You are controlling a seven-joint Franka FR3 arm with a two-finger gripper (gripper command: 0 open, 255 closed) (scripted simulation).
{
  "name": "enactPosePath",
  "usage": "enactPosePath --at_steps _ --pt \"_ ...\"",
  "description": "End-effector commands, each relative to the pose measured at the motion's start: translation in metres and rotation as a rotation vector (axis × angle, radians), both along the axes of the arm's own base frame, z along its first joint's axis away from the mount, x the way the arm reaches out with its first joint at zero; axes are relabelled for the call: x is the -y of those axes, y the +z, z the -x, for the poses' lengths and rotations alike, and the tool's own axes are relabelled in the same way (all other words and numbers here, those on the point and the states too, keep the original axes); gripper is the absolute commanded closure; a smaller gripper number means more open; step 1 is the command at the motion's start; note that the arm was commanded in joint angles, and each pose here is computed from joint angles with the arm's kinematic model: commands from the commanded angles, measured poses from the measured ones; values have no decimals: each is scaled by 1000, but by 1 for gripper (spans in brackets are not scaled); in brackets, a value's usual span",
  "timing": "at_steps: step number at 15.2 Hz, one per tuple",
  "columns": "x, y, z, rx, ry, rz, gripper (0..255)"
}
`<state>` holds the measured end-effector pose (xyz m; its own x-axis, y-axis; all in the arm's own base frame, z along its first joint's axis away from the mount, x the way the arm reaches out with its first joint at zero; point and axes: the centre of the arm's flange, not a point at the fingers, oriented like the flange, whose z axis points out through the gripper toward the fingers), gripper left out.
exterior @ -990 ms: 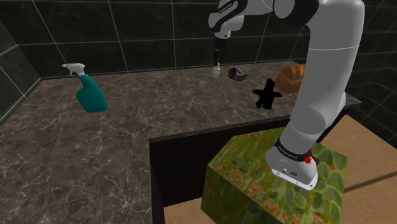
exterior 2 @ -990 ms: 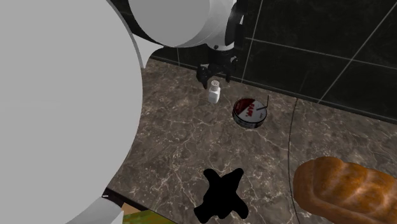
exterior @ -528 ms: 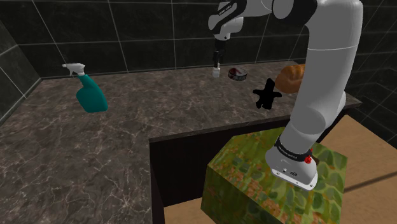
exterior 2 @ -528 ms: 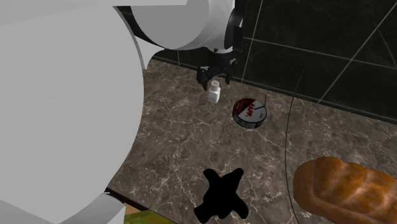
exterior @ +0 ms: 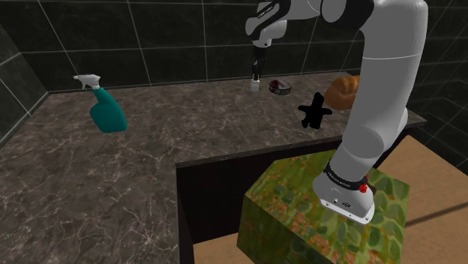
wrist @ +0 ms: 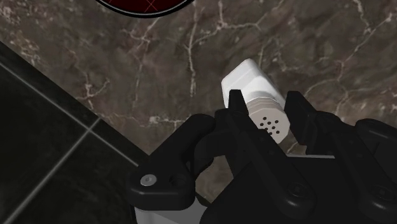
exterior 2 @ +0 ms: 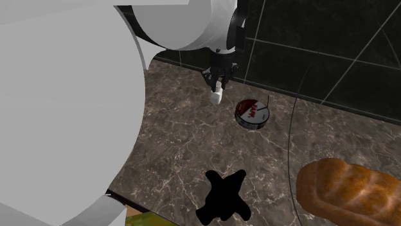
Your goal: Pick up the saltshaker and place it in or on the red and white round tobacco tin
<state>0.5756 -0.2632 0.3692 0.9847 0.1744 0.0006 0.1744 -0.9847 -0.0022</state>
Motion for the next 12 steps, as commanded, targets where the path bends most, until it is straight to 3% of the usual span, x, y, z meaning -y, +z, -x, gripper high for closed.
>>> enactPosePath --at_steps 1,4,12 --pt "0 0 0 0 0 0 255" --pt "0 0 0 0 0 0 255" --pt "0 42 0 0 0 0 255"
